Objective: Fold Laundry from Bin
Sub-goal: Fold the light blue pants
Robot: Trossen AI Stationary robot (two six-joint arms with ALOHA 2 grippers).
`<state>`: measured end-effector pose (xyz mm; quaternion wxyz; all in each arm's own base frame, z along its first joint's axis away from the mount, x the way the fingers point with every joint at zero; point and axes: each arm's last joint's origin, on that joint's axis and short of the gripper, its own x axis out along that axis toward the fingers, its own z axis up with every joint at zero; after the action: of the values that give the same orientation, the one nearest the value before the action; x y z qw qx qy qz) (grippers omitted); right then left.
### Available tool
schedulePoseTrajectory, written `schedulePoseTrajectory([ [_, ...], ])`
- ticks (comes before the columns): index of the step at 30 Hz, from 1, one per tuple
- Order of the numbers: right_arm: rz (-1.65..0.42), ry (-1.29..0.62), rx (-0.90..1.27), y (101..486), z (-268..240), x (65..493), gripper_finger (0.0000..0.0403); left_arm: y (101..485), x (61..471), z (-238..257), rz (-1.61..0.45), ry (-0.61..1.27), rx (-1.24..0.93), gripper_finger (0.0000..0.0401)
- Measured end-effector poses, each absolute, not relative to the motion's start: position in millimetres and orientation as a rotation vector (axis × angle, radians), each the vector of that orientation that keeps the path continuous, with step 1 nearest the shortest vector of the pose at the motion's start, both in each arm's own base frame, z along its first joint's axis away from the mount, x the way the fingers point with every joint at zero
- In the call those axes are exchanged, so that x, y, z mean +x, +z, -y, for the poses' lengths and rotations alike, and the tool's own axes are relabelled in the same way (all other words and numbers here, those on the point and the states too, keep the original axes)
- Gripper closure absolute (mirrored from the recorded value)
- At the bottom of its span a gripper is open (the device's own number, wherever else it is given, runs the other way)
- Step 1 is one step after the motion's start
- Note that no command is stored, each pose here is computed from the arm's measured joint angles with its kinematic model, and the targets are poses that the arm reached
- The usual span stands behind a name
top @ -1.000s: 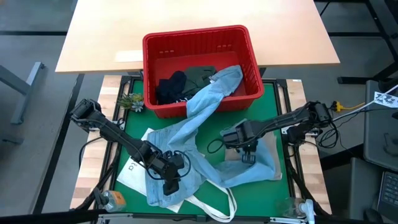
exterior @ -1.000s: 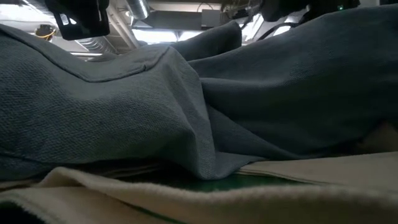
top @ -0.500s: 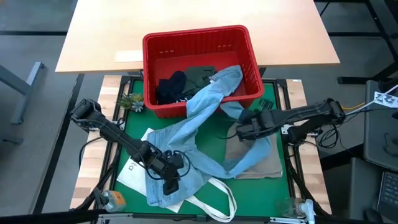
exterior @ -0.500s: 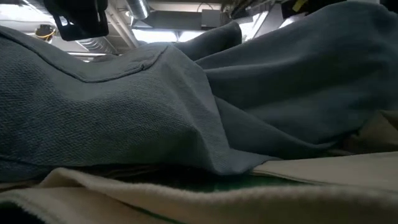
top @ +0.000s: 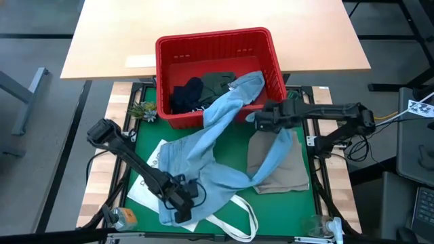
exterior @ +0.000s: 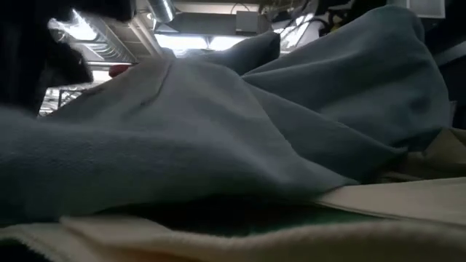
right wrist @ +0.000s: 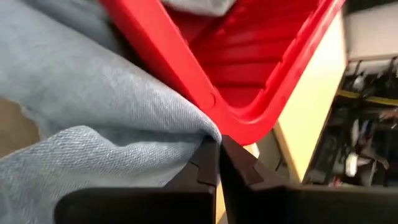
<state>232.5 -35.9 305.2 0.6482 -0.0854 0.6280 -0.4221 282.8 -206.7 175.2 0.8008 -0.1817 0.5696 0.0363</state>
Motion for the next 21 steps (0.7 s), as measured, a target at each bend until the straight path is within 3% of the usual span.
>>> schedulePoseTrajectory([
  [6, -1.532, -0.919, -0.067, 303, 60, 227, 0.0399, 151, 281, 217, -1.270, 0.112, -0.354, 0.0319],
  [13, -1.637, -0.758, 0.105, 300, 79, 221, 0.0395, 149, 278, 222, -1.275, 0.110, -0.343, 0.0319],
  [21, -1.650, -0.825, 0.025, 301, 92, 216, 0.0394, 156, 275, 222, -1.275, 0.105, -0.367, 0.0319],
])
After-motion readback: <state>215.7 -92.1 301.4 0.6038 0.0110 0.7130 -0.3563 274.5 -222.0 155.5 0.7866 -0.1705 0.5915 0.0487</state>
